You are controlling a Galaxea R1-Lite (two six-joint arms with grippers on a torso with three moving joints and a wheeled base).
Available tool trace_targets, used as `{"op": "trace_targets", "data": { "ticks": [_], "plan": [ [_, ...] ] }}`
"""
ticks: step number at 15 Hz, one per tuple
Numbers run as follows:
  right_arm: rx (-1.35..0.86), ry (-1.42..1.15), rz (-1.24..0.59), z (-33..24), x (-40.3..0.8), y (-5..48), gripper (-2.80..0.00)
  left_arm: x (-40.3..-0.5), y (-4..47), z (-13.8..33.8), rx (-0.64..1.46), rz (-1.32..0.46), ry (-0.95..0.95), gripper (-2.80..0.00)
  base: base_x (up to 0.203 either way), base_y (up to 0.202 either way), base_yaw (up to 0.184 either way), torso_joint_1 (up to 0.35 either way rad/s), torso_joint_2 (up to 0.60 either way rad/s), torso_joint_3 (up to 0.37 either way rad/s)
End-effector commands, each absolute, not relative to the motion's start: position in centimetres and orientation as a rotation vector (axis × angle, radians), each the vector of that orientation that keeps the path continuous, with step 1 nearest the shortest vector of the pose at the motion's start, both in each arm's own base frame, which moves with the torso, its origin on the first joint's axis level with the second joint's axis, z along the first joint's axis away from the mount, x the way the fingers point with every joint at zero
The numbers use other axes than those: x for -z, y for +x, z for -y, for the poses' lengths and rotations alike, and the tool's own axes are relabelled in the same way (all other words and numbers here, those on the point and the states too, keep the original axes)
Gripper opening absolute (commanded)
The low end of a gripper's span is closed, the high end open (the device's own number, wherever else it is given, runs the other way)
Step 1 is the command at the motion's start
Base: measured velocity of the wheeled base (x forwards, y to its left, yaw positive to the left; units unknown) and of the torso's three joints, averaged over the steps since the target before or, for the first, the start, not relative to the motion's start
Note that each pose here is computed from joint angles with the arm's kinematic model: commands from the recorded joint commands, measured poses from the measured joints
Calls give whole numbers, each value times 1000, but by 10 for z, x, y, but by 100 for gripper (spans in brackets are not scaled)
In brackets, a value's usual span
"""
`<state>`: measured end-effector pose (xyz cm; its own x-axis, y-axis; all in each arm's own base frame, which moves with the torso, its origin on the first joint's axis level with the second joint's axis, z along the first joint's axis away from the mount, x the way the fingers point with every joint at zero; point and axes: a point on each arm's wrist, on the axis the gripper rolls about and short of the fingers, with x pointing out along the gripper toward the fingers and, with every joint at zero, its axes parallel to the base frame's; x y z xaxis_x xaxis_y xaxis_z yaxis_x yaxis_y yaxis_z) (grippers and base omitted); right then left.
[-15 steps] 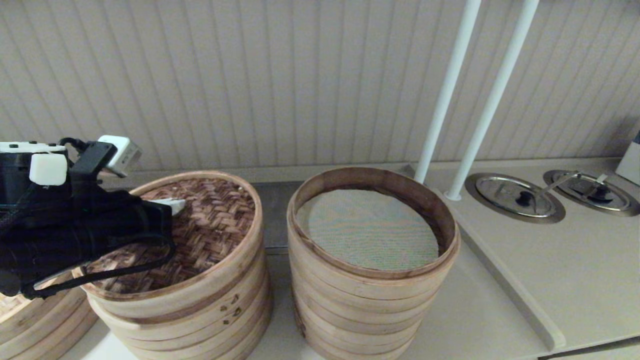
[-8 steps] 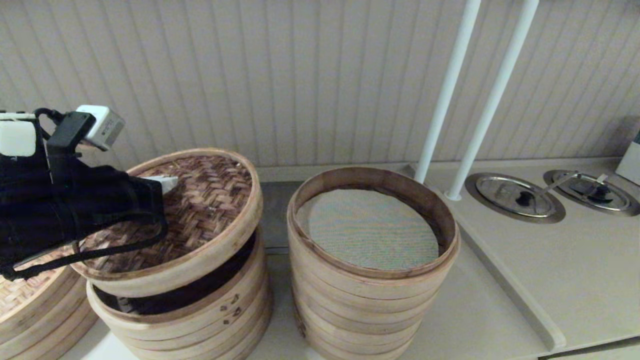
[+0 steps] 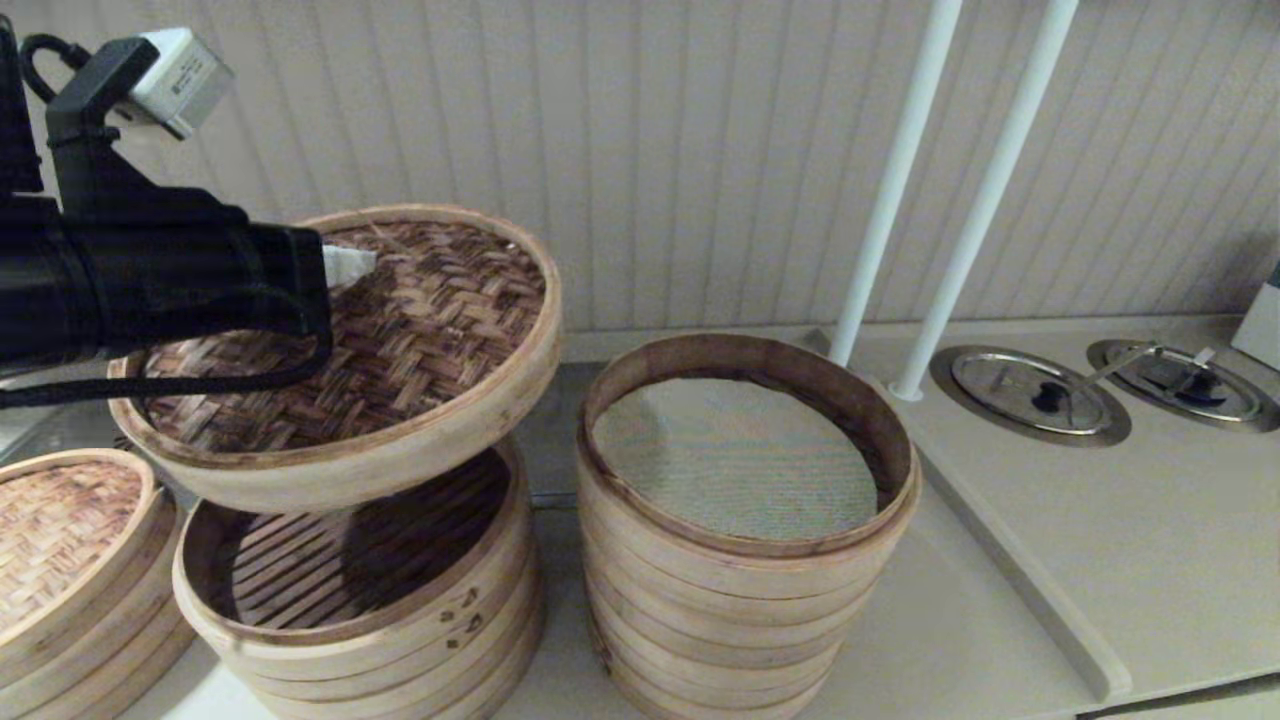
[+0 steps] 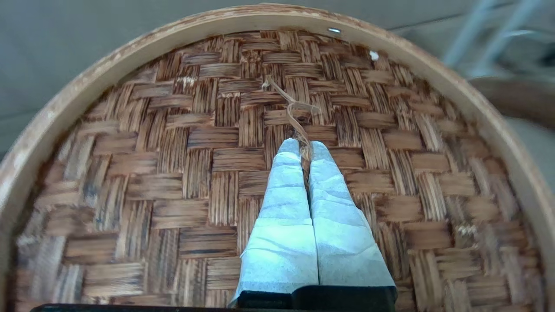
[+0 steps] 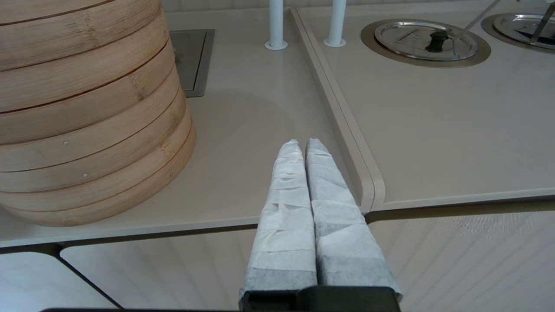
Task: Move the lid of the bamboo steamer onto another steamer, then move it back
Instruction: Put the steamer
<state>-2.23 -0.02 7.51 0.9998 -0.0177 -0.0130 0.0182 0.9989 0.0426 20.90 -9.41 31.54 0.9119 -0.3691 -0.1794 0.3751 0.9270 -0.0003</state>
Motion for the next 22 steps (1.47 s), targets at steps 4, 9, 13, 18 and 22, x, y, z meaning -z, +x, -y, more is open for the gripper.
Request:
{"op": "trace_targets", "data": {
  "ticks": [4,9,13,18,22],
  "plan": [
    [19,43,-16,0,-74,-22,-280,-336,215,155,543,-188,45,-280,0,0,0,0,0,0],
    [17,43,-17,0,-74,-22,-280,-331,232,220,579,-189,71,-280,0,0,0,0,0,0],
    [19,43,-16,0,-74,-22,-280,-327,252,252,571,-176,73,-280,0,0,0,0,0,0],
    [18,43,-16,0,-74,-22,-280,-315,256,279,584,-205,101,-280,0,0,0,0,0,0],
    [19,43,-16,0,-74,-22,-280,-304,252,296,620,-224,115,-280,0,0,0,0,0,0]
  ]
}}
